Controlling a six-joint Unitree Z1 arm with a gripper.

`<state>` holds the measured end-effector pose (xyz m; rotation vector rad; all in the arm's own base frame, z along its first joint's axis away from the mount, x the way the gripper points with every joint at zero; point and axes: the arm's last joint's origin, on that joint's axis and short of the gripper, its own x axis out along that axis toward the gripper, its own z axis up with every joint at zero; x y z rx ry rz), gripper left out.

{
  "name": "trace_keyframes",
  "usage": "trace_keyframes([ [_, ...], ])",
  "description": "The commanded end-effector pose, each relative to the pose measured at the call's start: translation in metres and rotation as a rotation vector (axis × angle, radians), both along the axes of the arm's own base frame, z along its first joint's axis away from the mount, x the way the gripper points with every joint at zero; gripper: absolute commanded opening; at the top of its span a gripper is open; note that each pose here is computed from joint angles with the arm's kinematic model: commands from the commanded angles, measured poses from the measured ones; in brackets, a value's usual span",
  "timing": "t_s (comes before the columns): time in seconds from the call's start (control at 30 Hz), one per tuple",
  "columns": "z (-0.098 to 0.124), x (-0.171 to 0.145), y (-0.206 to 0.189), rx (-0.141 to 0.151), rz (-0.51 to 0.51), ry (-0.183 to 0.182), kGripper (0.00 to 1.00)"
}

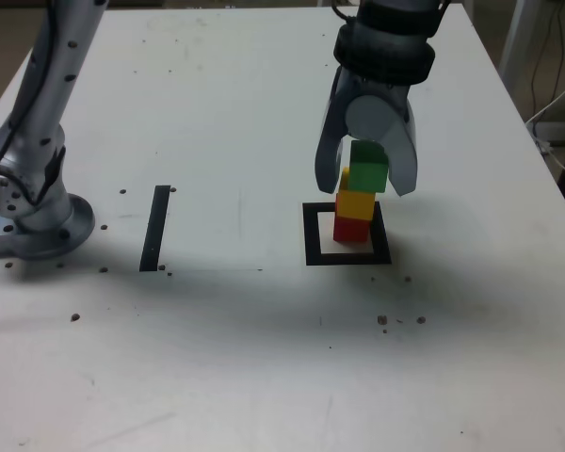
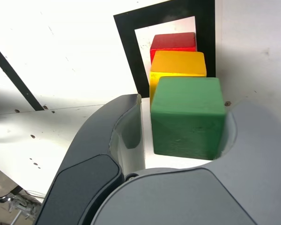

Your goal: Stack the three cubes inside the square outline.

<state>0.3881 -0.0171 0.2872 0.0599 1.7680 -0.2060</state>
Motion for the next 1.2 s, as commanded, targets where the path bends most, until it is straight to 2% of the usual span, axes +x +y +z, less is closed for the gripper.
trace_keyframes([
  [0.0, 0.001, -0.002, 0.002, 0.005, 0.0, 0.007, 1.0],
  [0.4, 0.004, -0.014, 0.002, 0.007, -0.001, 0.018, 1.0],
  [0.67, 0.037, -0.035, 0.002, 0.058, -0.011, -0.069, 1.0],
  [0.8, 0.049, -0.05, 0.0, 0.079, -0.013, -0.087, 1.0],
  [0.93, 0.054, -0.076, -0.001, 0.112, -0.012, -0.07, 1.0],
  [1.07, 0.052, -0.11, 0.003, 0.155, -0.006, -0.034, 1.0],
  [1.17, 0.048, -0.138, 0.005, 0.175, 0.005, -0.003, 1.0],
])
